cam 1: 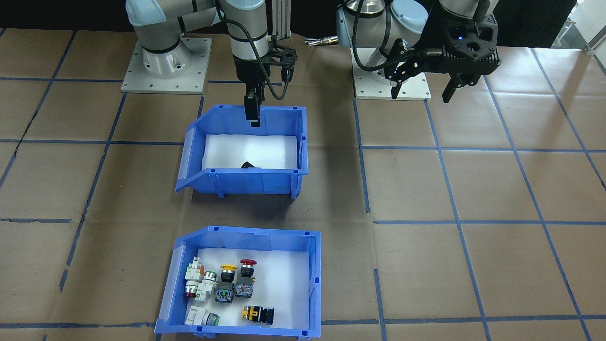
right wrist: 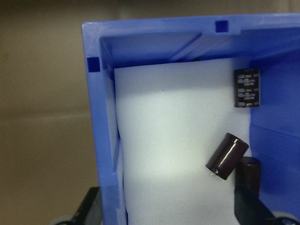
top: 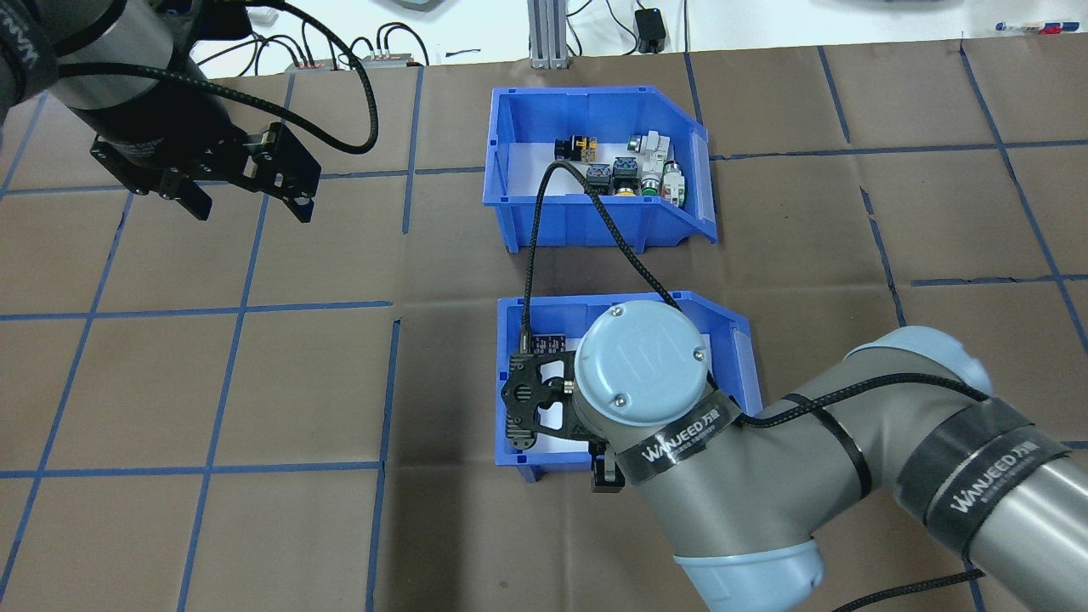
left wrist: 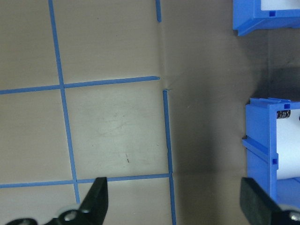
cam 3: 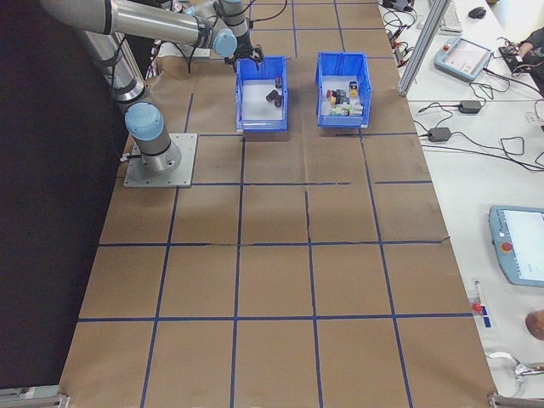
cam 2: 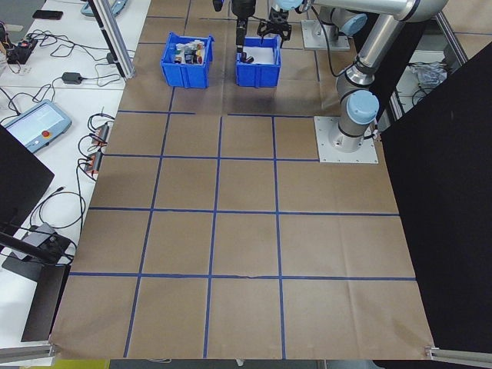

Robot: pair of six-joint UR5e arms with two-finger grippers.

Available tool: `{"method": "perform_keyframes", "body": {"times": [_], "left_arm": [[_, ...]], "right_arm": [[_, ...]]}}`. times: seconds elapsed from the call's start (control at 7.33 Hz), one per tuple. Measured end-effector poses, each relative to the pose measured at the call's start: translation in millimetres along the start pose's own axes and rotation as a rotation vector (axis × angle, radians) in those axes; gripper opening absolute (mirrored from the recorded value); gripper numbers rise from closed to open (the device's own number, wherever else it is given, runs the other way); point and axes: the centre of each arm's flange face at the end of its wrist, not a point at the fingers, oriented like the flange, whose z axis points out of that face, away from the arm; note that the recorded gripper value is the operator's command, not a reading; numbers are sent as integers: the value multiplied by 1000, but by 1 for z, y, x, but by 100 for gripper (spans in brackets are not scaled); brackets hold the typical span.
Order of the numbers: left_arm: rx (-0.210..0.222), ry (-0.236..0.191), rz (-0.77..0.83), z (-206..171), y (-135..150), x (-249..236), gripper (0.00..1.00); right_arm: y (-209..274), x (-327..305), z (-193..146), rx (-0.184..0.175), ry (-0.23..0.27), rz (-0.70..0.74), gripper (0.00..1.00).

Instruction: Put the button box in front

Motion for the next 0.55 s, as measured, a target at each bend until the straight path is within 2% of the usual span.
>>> {"method": "perform_keyframes", "body": {"times": [0.55], "left_arm": [[-7,0,-1,2,1,1,100]], "right_arm": [[84,109,-75,-31,6,403,100]]}}
